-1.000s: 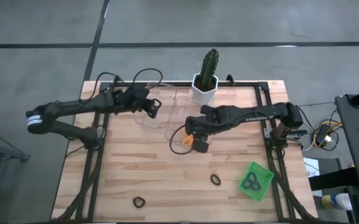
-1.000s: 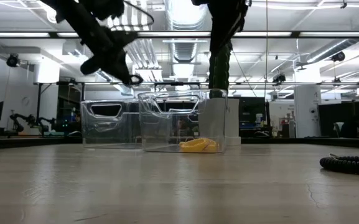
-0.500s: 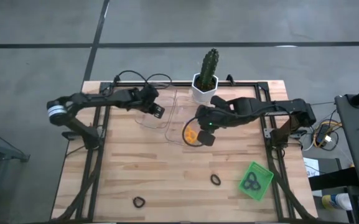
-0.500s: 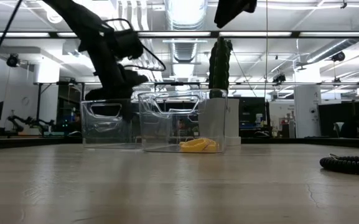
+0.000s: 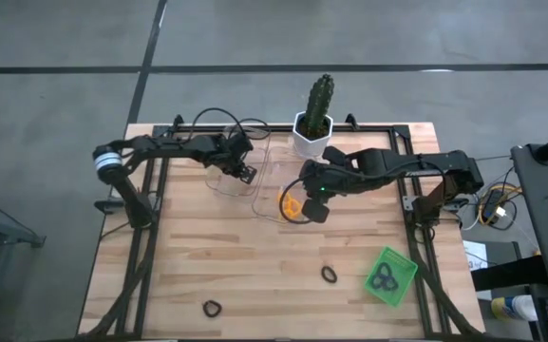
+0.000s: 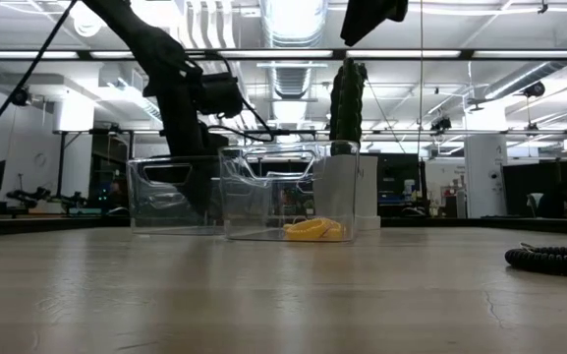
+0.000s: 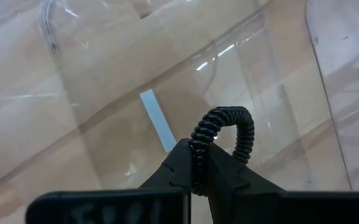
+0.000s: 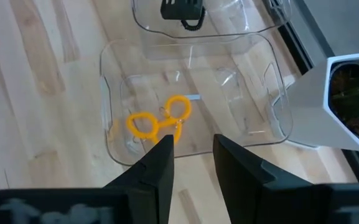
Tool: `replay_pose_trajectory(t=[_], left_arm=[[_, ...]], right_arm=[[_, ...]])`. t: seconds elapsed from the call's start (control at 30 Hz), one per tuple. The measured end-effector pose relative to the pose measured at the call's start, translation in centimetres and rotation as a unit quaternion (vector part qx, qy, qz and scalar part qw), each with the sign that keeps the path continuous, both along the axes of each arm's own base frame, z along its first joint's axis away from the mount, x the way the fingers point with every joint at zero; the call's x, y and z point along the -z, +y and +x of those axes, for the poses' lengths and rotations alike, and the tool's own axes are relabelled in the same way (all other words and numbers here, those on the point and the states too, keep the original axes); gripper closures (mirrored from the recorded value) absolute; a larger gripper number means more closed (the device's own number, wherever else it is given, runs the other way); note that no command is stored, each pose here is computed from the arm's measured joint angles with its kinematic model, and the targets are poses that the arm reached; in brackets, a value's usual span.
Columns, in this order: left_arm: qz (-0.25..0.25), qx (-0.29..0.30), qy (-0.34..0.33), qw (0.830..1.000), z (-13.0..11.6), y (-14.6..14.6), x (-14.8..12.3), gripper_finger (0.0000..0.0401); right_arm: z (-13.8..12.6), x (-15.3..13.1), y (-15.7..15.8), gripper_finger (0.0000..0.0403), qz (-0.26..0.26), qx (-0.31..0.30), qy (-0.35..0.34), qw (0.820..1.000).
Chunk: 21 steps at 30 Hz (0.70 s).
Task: Sort items
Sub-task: Put the top right black keychain into the left transparent bin
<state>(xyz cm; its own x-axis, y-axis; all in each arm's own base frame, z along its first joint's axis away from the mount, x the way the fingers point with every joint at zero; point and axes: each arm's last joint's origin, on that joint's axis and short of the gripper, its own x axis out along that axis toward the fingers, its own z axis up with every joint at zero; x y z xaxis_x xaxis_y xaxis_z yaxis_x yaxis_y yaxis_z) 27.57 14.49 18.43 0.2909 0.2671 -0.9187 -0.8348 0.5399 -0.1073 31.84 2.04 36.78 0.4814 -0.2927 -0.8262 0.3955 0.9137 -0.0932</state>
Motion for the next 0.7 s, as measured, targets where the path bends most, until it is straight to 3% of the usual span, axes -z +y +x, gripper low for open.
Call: replay_pose_trajectory(t=[0.7], left_arm=[[0.007,-0.001,0.006,1.0,-0.05,0.03,0.07,0.0372]], right_arm=[[0.09,0.83,0.01,0.0303,0.001,0.003,0.009,1.0]])
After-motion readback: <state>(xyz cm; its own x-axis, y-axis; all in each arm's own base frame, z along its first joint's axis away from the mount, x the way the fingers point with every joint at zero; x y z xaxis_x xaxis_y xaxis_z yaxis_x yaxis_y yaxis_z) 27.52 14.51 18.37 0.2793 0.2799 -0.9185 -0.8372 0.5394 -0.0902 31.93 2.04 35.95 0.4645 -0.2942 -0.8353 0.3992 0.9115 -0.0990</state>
